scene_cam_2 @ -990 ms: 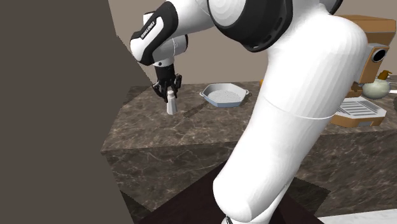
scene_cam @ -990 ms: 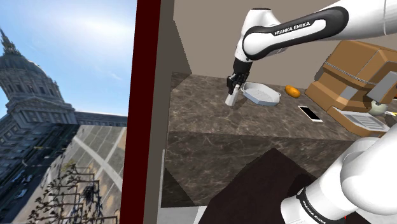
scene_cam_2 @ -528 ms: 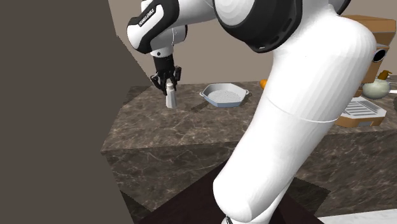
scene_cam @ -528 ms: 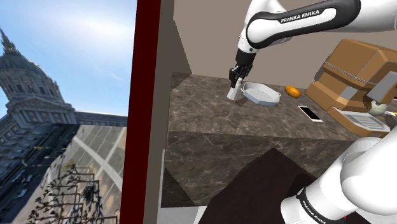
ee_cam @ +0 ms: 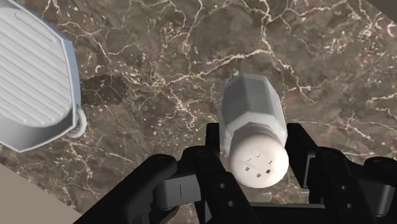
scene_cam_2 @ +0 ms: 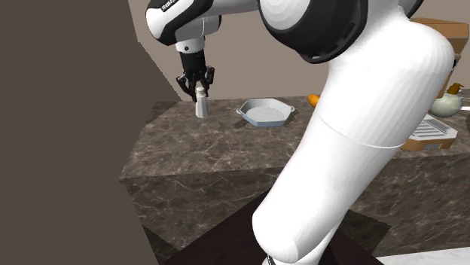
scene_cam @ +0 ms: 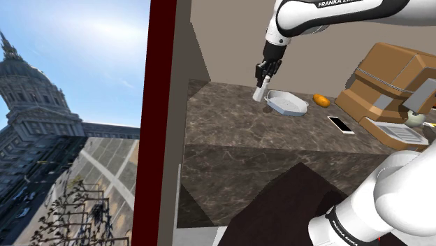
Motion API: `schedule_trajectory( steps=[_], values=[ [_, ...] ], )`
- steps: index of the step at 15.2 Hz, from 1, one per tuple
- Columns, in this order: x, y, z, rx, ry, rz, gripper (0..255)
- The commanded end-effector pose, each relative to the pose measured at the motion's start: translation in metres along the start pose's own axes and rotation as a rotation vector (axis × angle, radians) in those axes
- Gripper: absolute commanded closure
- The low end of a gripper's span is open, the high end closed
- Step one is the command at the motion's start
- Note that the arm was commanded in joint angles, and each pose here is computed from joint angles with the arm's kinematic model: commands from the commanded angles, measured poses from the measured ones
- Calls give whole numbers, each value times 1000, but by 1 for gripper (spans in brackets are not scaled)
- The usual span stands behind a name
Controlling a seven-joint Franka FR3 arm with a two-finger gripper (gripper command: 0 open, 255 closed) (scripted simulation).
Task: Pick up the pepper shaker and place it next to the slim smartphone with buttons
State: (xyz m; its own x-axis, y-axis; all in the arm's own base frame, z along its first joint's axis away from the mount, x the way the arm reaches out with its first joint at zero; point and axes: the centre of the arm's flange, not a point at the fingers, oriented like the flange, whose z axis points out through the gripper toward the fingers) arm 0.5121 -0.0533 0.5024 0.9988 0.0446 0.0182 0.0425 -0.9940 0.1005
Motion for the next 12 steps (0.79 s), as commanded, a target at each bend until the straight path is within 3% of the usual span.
schedule_trajectory(
  steps=[1,5,12],
  values=[
    [0,0,-10,0,0,0,255],
    [0,2,-27,0,0,0,255],
    [-61,71,-21,0,0,0,255]
  ],
)
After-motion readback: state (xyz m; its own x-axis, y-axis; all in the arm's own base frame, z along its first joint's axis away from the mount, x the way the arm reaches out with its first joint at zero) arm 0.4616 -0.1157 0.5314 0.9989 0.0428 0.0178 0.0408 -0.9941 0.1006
